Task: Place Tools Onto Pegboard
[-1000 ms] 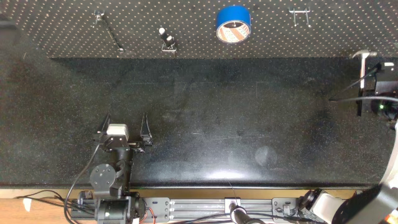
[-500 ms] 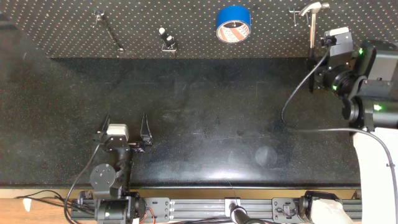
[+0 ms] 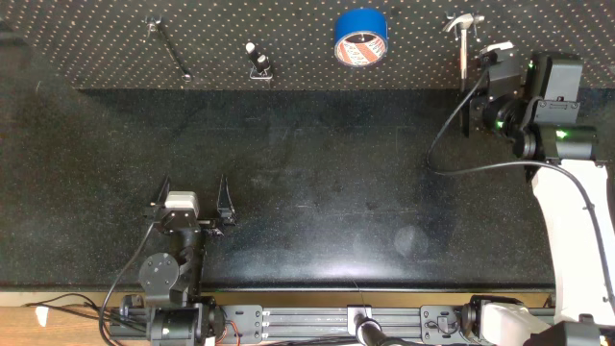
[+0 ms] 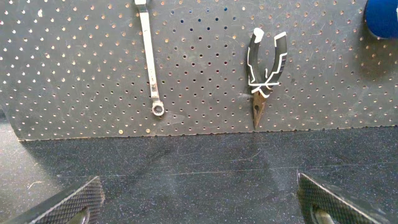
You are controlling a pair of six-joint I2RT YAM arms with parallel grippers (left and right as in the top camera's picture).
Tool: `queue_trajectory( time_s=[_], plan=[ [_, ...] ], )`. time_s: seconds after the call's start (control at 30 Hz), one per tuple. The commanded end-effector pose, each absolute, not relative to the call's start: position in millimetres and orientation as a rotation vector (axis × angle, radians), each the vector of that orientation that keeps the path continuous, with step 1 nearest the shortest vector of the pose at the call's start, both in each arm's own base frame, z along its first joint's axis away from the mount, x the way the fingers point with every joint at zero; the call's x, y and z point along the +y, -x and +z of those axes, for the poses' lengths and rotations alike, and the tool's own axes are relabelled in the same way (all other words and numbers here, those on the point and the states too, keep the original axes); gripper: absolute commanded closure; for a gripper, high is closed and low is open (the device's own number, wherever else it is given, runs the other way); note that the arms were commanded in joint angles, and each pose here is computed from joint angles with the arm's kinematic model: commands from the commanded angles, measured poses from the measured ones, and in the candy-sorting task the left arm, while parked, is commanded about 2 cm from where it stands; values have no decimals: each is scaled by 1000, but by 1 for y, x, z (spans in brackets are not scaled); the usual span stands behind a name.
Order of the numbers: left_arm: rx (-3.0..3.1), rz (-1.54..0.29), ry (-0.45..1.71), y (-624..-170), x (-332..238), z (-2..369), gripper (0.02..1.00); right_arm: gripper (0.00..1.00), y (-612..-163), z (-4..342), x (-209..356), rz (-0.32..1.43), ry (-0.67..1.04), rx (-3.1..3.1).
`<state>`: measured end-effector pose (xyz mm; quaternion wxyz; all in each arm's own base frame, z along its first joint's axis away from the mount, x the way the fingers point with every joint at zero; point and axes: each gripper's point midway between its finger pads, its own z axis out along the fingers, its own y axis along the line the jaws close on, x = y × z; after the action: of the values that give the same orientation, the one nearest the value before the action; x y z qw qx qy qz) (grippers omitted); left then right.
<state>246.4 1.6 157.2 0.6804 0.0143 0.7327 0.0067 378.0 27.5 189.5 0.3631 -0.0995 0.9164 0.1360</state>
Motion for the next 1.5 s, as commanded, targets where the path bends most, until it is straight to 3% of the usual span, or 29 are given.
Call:
queue_trajectory(
  time_s=[0.03, 0.07, 0.1, 0.13, 0.2, 0.27, 0.33, 0.47, 0.57, 0.63, 0.77, 1.07, 1.2, 1.43, 1.5],
  plan=[
    [1644, 13, -36, -246, 1, 157, 23, 925, -384, 176, 30, 376, 242, 2391],
    [1644, 13, -36, -246, 1, 157, 23, 915, -385, 172, 30, 380, 240, 2401],
    [1644, 13, -36, -246, 1, 157, 23, 669, -386, 169, 30, 382, 239, 2408],
    [1644, 13, -36, -246, 1, 157, 23, 603, -386, 168, 30, 383, 239, 2410],
    [1644, 13, -36, -246, 1, 157, 23, 577, -389, 166, 30, 382, 239, 2408],
    [1644, 13, -36, -246, 1, 157, 23, 246, -390, 166, 30, 382, 239, 2408],
    [1644, 13, -36, -246, 1, 157, 23, 14, -389, 168, 29, 373, 238, 2402],
    [1644, 13, -36, -246, 1, 157, 23, 9, -380, 209, 6, 145, 192, 2308],
    [1644, 13, -36, -246, 1, 157, 23, 7, -362, 205, -2, 50, 169, 2182],
    [1644, 13, -36, -246, 1, 157, 23, 7, -345, 188, 1, 60, 140, 2073],
    [1644, 13, -36, -246, 1, 157, 23, 7, -311, 184, 3, 194, -91, 1814],
    [1644, 13, -36, -246, 1, 157, 23, 5, -269, 147, 10, 245, -114, 1693],
    [1644, 13, -36, -246, 1, 157, 23, 5, -266, 156, 9, 231, -117, 1657],
    [1644, 13, -36, -246, 1, 157, 23, 5, -250, 129, 12, 234, -129, 1764],
    [1644, 13, -36, -246, 1, 157, 23, 5, -248, 144, 13, 237, -117, 1701]
  ],
)
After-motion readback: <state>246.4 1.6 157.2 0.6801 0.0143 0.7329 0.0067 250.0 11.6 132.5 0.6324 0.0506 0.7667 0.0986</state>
